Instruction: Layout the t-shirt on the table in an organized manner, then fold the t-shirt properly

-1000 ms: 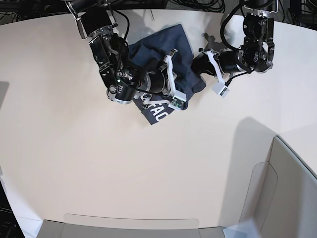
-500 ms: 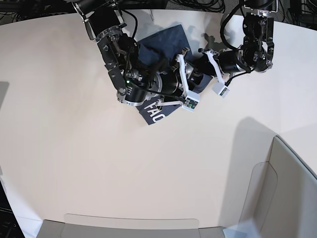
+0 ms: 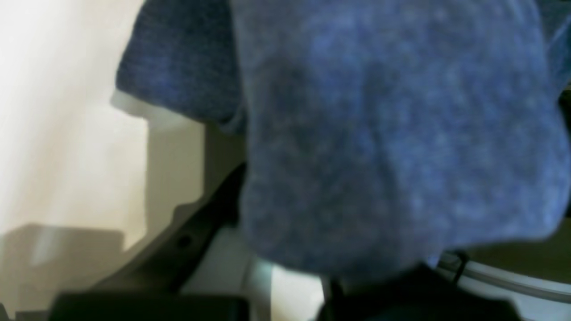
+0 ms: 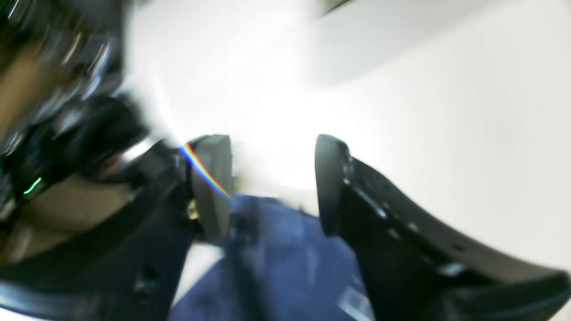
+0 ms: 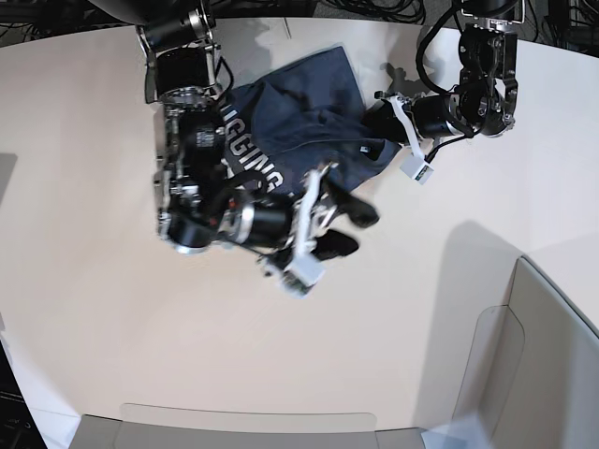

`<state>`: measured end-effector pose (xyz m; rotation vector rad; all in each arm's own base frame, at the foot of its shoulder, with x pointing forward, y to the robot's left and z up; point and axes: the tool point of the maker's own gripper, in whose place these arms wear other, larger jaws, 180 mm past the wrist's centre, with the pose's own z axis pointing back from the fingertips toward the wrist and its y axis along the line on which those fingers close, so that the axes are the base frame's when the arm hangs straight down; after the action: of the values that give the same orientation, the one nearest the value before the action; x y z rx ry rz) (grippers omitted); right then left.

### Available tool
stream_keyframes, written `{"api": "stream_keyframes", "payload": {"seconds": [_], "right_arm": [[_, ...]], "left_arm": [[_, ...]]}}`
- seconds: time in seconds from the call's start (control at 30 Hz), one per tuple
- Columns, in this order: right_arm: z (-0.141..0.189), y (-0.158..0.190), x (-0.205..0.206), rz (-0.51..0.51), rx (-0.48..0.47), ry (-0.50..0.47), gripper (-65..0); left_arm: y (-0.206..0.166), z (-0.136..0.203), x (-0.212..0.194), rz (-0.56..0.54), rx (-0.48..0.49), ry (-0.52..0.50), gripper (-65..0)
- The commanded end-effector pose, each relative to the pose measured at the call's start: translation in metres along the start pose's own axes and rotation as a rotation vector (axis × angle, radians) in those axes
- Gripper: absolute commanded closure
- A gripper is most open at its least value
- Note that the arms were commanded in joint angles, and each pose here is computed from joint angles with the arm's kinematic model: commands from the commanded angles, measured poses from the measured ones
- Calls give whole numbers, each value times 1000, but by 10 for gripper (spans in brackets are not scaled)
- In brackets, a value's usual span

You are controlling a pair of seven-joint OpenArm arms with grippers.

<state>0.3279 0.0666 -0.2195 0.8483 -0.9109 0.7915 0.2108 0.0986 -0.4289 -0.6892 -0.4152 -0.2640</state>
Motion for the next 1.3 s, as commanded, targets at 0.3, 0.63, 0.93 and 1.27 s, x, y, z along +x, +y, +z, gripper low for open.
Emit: {"api": "stream_keyframes", "payload": {"seconds": [0.3,0.63,0.93,1.27], "right_arm": [[49,-46,-51,-200,-172,61,0],[20,25,-100,-109,7,257,0],[-6,80,-109,-45,192,322,0],[-2,92,-45,-135,362,93,0]], "left_arm": [[27,4,-35,-2,132,163,0],[27,4,-35,-2,132,163,0],[37,-1,-48,60,135,163,0],[44,-3,-51,93,141,143,0]]}}
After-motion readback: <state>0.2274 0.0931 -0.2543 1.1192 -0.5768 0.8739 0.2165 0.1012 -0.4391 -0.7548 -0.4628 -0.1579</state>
